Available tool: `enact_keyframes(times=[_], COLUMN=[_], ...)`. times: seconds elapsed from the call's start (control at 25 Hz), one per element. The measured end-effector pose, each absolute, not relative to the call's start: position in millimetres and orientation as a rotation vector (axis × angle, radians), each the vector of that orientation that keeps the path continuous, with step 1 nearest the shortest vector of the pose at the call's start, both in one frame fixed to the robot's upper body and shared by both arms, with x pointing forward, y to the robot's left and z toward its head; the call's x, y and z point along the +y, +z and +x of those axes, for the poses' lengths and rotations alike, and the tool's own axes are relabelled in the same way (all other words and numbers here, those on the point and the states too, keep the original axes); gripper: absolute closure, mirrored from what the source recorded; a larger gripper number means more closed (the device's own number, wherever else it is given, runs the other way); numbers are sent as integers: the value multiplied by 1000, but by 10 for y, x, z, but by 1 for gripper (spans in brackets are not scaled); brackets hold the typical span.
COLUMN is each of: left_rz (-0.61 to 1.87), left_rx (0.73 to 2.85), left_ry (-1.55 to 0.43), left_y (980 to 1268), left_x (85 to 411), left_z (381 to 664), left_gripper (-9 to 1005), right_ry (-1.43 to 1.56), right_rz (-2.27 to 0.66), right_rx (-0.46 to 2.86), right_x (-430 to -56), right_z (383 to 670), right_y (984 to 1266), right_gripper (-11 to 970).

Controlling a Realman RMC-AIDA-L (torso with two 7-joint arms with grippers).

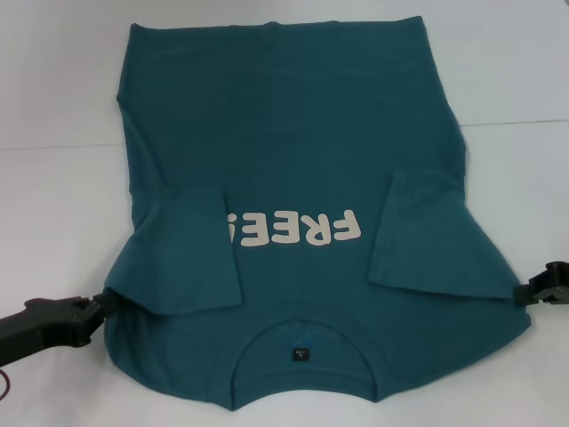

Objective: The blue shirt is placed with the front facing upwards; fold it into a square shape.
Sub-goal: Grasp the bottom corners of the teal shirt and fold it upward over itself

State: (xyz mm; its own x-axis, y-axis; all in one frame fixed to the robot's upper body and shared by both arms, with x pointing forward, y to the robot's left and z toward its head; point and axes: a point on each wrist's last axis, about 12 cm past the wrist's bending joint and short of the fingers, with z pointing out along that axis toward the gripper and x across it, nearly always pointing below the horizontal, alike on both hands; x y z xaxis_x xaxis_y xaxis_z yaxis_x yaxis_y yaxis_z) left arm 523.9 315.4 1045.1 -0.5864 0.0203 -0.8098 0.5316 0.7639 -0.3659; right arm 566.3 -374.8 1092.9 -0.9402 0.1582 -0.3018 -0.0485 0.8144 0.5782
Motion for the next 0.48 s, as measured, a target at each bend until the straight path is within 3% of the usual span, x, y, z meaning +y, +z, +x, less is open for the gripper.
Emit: enact_keyframes(times=[0.48], left_rz=[367], left_rx=[2061], left_ry=[-862], left_y=[10558], left_x=[3313], left_z=[5121], left_gripper=[996], right_ry=[934], right_rz=[114], right_rx=[2647], right_x=[-3861], right_z=[5524], right_y=[10979], right_gripper=[939])
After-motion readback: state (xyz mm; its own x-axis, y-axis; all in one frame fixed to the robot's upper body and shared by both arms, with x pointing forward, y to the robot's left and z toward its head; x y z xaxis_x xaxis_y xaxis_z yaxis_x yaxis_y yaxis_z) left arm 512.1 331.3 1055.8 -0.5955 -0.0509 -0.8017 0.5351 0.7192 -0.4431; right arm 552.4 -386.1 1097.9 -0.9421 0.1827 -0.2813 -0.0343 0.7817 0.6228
